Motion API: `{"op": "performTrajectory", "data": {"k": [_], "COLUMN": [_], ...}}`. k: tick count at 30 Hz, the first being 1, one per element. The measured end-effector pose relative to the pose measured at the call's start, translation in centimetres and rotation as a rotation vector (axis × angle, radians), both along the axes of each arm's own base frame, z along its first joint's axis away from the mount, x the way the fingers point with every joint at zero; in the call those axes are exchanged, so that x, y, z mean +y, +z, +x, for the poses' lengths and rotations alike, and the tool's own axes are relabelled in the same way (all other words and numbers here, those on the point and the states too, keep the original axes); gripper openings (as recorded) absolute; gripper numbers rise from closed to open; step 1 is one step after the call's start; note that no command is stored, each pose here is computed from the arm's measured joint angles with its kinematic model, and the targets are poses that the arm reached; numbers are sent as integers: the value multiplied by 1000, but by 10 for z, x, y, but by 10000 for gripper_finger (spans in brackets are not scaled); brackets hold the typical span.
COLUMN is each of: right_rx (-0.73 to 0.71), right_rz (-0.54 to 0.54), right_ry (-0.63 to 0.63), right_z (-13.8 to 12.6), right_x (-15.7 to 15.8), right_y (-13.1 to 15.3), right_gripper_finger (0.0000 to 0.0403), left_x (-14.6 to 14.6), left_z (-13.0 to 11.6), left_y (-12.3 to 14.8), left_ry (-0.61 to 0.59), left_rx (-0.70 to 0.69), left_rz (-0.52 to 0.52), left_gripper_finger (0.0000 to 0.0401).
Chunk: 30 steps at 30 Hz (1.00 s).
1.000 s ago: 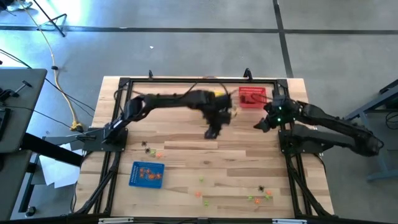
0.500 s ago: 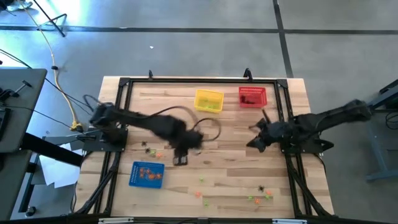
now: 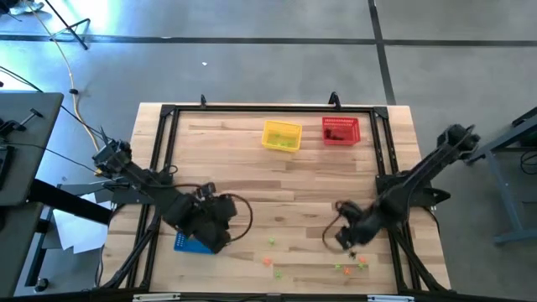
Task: Sort Halloween decoration
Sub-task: Put the black spider toy into the red bin
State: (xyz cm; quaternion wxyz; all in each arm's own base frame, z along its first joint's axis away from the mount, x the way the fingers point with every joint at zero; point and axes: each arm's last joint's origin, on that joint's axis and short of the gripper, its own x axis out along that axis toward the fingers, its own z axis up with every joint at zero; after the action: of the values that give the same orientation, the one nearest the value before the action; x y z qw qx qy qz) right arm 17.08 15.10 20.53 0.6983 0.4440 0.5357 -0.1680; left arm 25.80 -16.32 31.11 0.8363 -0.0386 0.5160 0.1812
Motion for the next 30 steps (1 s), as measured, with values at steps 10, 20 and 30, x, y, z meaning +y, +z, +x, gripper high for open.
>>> {"op": "performTrajectory", "data": {"k": [10, 20, 30], "right_rx": [368, 461, 429], "right_rz": [-207, -223, -270], "right_ry": [140, 236, 258], "right_z": [18, 26, 24], "right_x": [76, 84, 80], "right_y": [-19, -51, -57], "right_gripper_finger": [121, 124, 124], "left_x": [-16, -23, -26], "left_z": [-15, -13, -10], "left_y": [-17, -18, -17], "left_ry": [45, 45, 49], "left_rx": [-50, -104, -145], "left_rz": [55, 15, -3], "left_gripper_finger": [142, 142, 142]}}
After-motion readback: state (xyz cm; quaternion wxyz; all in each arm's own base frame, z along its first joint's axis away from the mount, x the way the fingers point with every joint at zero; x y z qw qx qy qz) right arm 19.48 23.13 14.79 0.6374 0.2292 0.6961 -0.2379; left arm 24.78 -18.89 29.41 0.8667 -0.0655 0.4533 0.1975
